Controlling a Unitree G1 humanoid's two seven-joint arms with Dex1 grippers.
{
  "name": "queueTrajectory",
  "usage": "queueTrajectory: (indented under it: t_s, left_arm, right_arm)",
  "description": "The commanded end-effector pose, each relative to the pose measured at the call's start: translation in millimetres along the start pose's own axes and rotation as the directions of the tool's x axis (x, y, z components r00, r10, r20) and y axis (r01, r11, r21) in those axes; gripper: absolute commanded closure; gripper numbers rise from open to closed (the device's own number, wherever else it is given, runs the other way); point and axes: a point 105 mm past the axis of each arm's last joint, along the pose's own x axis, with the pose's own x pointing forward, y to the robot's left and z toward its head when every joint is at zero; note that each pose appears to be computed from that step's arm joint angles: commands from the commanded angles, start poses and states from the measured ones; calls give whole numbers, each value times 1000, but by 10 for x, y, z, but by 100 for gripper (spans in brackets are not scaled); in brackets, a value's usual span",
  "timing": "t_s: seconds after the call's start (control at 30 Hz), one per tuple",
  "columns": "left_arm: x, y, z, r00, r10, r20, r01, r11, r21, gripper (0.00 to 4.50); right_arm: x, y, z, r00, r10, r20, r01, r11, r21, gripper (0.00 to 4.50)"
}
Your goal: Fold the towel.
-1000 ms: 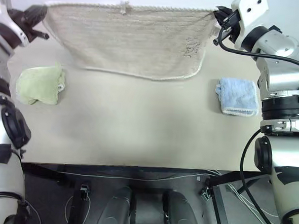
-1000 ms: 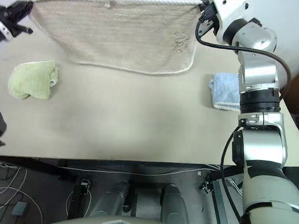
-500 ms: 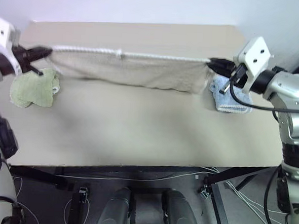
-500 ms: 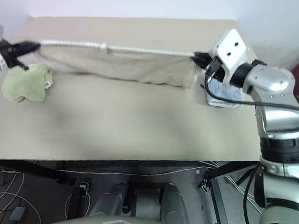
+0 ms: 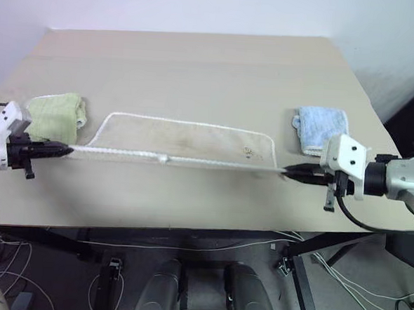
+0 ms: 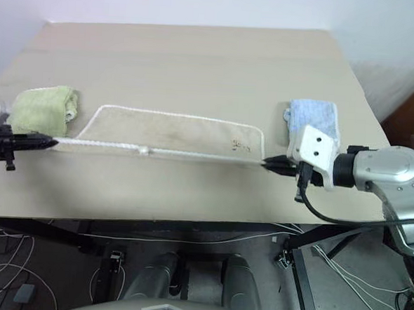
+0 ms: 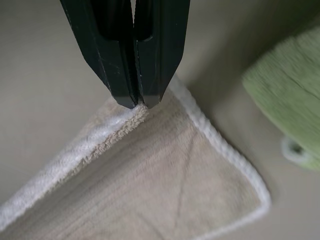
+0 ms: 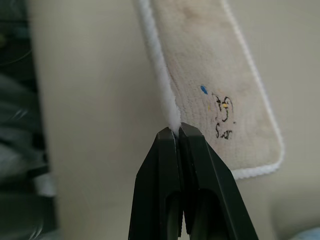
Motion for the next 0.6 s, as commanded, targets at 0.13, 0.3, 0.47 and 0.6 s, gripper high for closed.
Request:
queueTrajectory:
  t_s: [0.13, 0.3, 0.47, 0.6]
  left_arm:
    - [-434, 7, -313, 984, 99, -151, -105, 994, -30, 449]
    - [-604, -130, -566, 963, 53, -264, -73, 995, -70, 449]
    - [-670, -192, -574, 961, 29, -275, -50, 996, -68, 449]
    - [-532, -167, -513, 971, 28, -237, -42, 998, -53, 449]
  right_arm:
    - [-247, 33, -28, 999, 19, -42, -19, 1000, -5, 450]
    - [-337, 253, -236, 984, 121, -134, -118, 992, 32, 450]
    - [-406, 326, -288, 976, 142, -165, -137, 990, 40, 450]
    - [-304, 175, -188, 994, 44, -101, -43, 999, 16, 450]
